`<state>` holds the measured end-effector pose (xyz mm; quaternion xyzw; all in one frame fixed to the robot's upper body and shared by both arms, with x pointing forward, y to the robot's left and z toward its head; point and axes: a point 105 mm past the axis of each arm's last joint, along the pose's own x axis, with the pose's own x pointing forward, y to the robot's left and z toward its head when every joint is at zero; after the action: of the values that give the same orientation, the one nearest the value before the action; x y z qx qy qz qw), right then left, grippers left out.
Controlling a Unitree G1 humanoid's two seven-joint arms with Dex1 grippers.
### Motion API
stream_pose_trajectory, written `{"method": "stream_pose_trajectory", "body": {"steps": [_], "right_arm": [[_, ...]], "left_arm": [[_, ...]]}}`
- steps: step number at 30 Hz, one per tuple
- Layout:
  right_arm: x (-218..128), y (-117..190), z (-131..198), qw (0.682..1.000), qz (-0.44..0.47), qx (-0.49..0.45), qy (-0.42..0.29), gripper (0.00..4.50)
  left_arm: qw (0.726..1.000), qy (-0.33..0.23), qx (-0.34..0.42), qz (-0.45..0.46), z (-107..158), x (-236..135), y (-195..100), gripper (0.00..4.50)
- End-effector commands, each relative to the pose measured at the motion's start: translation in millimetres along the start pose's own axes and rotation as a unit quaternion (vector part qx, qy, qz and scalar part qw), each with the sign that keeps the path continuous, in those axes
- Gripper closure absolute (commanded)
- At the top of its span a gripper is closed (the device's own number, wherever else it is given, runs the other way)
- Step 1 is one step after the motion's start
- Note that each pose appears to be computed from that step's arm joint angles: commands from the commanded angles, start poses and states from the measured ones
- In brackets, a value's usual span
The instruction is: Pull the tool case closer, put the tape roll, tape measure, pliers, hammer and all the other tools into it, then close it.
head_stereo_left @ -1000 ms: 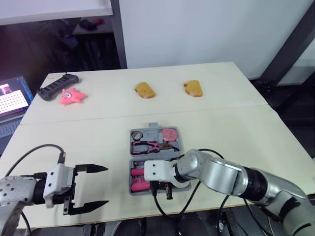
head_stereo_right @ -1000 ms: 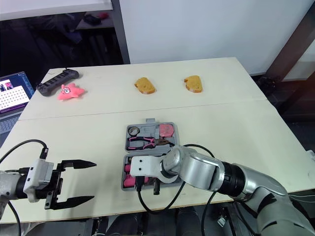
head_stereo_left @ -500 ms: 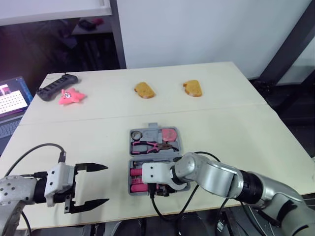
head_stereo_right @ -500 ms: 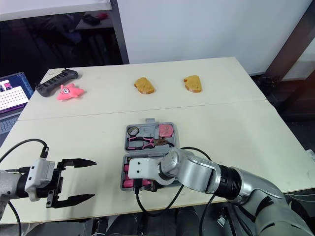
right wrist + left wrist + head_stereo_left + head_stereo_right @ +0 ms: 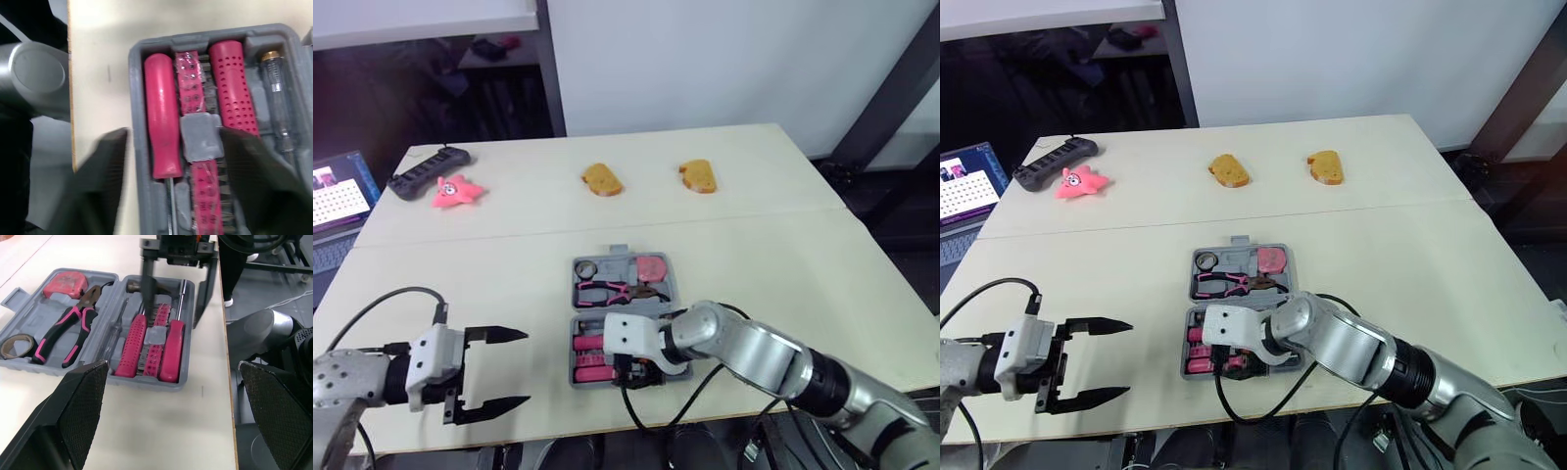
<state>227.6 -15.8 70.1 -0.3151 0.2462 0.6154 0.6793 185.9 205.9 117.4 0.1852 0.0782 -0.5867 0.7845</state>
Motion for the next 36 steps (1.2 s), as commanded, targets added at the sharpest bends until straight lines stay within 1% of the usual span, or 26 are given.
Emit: {"method": "stream_pose_trajectory", "body": {"steps": [1, 3, 7, 10, 14, 16, 20, 26, 33, 35, 36], "right_arm": [[-5, -3, 7, 0.999, -0.011, -0.009, -0.035, 3.57], [-5, -3, 7, 0.999, -0.012, -0.001, -0.049, 4.46], [-3, -4, 1, 0.998, -0.022, 0.014, -0.065, 4.46], [0, -6, -10, 0.998, -0.031, 0.023, -0.059, 4.46], [5, 3, -19, 0.998, -0.017, 0.037, -0.057, 4.46], [10, 5, -28, 0.998, -0.018, 0.046, -0.04, 4.46], [18, 10, -55, 0.998, -0.013, 0.057, 0.022, 4.46], [21, 18, -73, 0.993, 0.002, 0.1, 0.067, 4.46], [21, 18, -69, 0.992, 0.007, 0.102, 0.07, 4.46], [19, 15, -53, 0.995, 0.005, 0.091, 0.032, 4.46], [13, 11, -36, 0.996, 0.002, 0.084, -0.011, 4.46]], "left_arm": [[1.0, 0.002, 0.008, 0.002, 3, -2, 1, 0.0], [1.0, 0.003, 0.007, 0.002, 3, -3, 1, 0.0], [1.0, 0.004, 0.006, 0.001, 3, -2, 2, 0.0], [1.0, 0.005, 0.005, 0.0, 3, -2, 2, 0.0], [1.0, 0.006, 0.004, 0.002, 2, -2, 2, 0.0], [1.0, 0.007, 0.004, 0.001, 2, -2, 1, 0.0], [1.0, 0.008, 0.004, 0.0, 2, -2, 0, 0.0], [1.0, 0.011, 0.003, -0.002, 1, -2, 0, 0.0], [1.0, 0.015, 0.003, -0.003, 0, -2, 1, 0.0], [1.0, 0.015, 0.003, -0.002, 0, -2, 2, 0.0], [1.0, 0.016, 0.003, 0.001, 0, -2, 4, 0.0]]}}
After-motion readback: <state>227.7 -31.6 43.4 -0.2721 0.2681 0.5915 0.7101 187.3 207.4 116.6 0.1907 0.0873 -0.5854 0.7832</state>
